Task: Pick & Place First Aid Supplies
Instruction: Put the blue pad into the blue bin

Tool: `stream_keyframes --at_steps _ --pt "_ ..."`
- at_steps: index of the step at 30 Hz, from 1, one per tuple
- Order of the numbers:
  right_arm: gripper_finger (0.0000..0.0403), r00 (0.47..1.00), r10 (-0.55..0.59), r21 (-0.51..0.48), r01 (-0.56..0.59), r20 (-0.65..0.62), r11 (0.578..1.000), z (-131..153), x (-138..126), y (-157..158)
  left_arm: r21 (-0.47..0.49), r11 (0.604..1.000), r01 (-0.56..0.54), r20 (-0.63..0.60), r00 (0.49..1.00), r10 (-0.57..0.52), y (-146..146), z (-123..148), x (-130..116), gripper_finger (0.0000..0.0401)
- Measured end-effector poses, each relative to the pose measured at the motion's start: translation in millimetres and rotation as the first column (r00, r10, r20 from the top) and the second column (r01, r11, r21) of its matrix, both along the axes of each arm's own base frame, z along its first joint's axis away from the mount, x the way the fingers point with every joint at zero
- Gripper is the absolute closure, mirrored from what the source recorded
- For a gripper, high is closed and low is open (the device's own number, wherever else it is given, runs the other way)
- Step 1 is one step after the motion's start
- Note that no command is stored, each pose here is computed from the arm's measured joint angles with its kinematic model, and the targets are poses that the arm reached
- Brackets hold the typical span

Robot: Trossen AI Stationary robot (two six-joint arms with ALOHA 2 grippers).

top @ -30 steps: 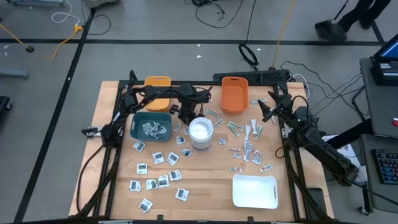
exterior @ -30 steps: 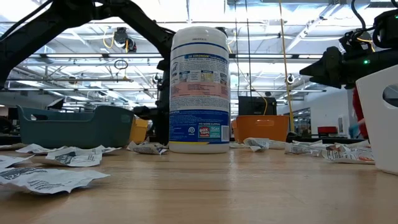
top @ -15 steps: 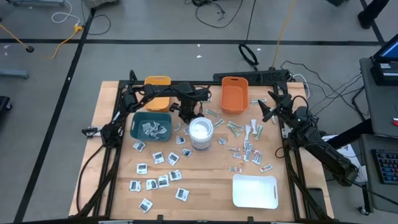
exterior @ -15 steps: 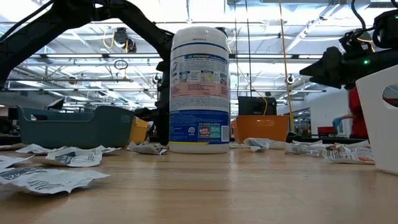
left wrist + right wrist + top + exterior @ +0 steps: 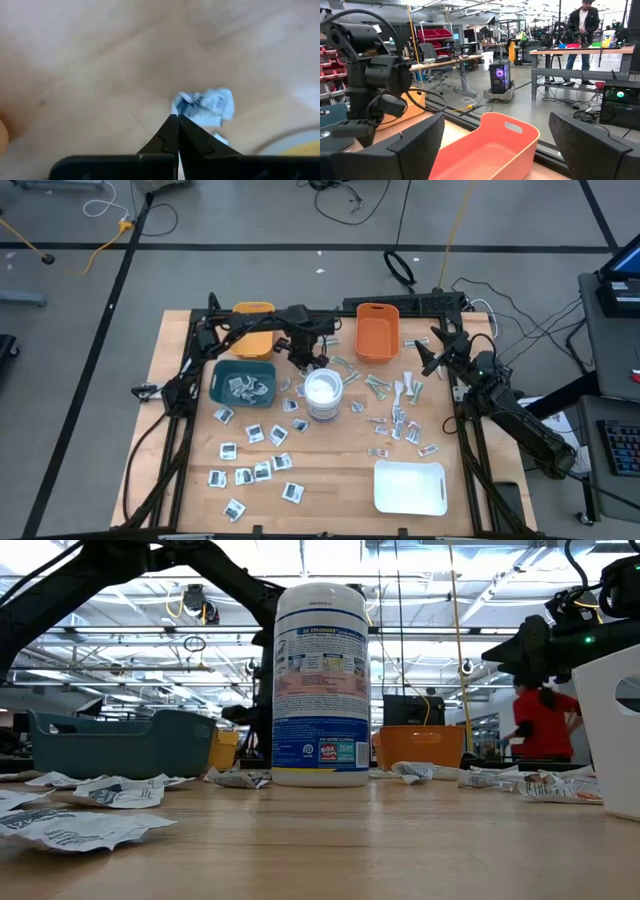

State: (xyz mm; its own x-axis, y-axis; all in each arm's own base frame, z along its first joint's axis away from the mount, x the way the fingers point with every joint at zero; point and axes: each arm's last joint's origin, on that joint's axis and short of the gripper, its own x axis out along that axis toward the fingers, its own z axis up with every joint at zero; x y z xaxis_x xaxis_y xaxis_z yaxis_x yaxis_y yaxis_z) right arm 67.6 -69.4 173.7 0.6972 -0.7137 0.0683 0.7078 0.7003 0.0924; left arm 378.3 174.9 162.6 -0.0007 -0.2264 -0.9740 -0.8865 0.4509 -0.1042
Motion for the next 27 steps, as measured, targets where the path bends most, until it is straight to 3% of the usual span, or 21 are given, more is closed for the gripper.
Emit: stream_keyframes --at_steps 5,17,22,27 --pt "0.0046 1.0 0.0 0.0 0.0 0.0 1.0 0.0 0.0 0.0 0.013 1.0 0.01 -0.008 1.0 -0.01 1.8 5.2 -0.2 0.0369" --pt "0.0046 1.0 0.0 0.0 0.0 0.0 1.0 0.0 0.0 0.0 0.019 0.984 0.178 0.027 0.983 -0.179 -1.6 7.4 2.2 0.0205" --pt "0.0046 1.0 0.0 0.0 0.0 0.0 1.0 0.0 0.0 0.0 0.032 0.981 0.192 0.055 0.98 -0.193 -3.0 -0.6 4.0 0.0193" --pt "0.0046 1.0 0.0 0.0 0.0 0.0 1.0 0.0 0.0 0.0 0.037 0.982 0.187 0.049 0.981 -0.188 -3.4 -9.3 1.8 0.022"
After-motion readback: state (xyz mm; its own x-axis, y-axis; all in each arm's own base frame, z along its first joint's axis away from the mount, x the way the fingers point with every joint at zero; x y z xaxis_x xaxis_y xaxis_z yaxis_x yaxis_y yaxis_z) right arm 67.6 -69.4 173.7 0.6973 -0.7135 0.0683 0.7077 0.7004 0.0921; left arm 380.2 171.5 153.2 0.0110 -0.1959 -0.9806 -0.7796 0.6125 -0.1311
